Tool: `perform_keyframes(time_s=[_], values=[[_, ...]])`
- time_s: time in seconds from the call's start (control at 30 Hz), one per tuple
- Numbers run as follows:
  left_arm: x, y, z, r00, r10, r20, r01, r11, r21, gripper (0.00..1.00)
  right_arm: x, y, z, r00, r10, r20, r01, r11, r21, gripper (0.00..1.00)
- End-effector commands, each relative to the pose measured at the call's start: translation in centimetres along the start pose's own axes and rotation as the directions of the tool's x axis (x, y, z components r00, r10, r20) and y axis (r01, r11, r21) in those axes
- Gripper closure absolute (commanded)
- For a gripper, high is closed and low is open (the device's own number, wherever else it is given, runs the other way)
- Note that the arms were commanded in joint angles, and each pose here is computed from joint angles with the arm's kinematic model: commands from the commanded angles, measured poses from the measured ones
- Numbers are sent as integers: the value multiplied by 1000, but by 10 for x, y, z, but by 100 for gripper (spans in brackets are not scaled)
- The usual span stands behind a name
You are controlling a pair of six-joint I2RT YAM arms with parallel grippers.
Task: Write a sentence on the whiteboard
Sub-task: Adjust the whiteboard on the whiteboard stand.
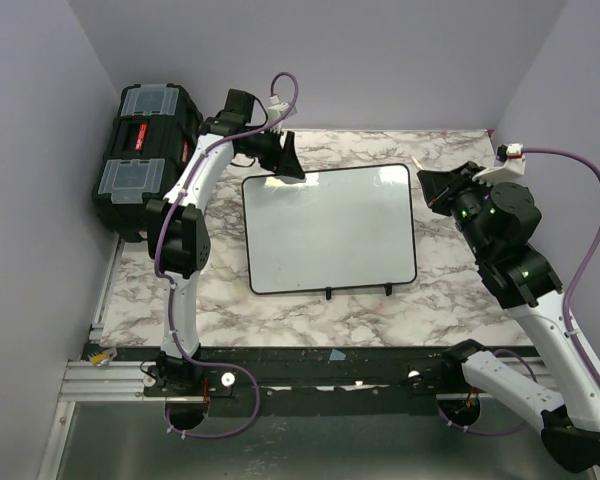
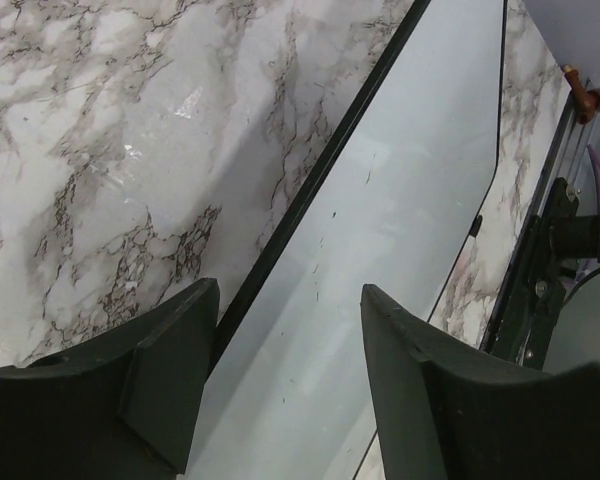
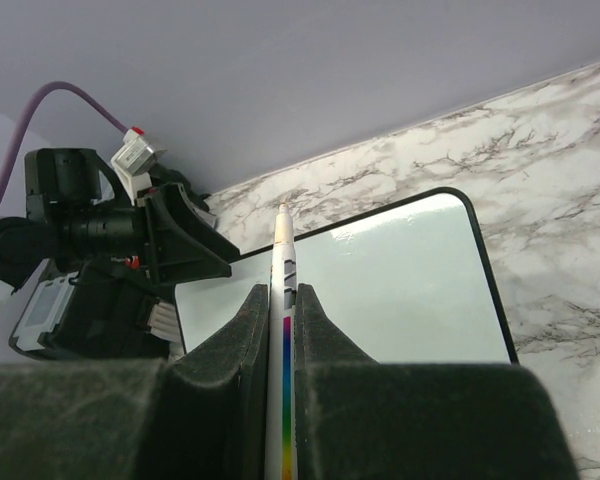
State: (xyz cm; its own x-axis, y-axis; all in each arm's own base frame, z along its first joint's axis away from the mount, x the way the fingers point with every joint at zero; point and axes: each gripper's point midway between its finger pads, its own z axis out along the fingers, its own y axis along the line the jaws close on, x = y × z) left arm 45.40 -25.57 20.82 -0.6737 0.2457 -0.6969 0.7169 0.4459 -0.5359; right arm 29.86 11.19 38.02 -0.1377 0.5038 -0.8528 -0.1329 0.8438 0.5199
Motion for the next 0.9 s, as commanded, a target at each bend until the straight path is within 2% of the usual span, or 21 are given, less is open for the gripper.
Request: perform_keyframes(time_s=[0.0, 0.33, 0.57, 0.67, 0.87], values=[[8, -14, 2, 1000, -14, -18, 16, 995, 94, 43, 5, -1, -1, 1000, 3, -20, -3, 1000, -2, 99], [16, -20, 6, 998, -68, -8, 68, 994, 89, 61, 7, 0, -2, 1000, 10, -27, -10, 1000, -10, 99], [23, -33, 11, 989, -148, 3, 147, 984, 97, 67, 7, 0, -3, 1000, 11, -28, -11, 1000, -13, 99], [24, -41, 14, 987, -158, 6, 156, 982, 103, 76, 6, 1, -3, 1000, 11, -26, -11, 1000, -15, 99], [25, -62, 23, 992, -129, 7, 127, 986, 107, 81, 6, 0, -5, 1000, 10, -26, -10, 1000, -15, 99]])
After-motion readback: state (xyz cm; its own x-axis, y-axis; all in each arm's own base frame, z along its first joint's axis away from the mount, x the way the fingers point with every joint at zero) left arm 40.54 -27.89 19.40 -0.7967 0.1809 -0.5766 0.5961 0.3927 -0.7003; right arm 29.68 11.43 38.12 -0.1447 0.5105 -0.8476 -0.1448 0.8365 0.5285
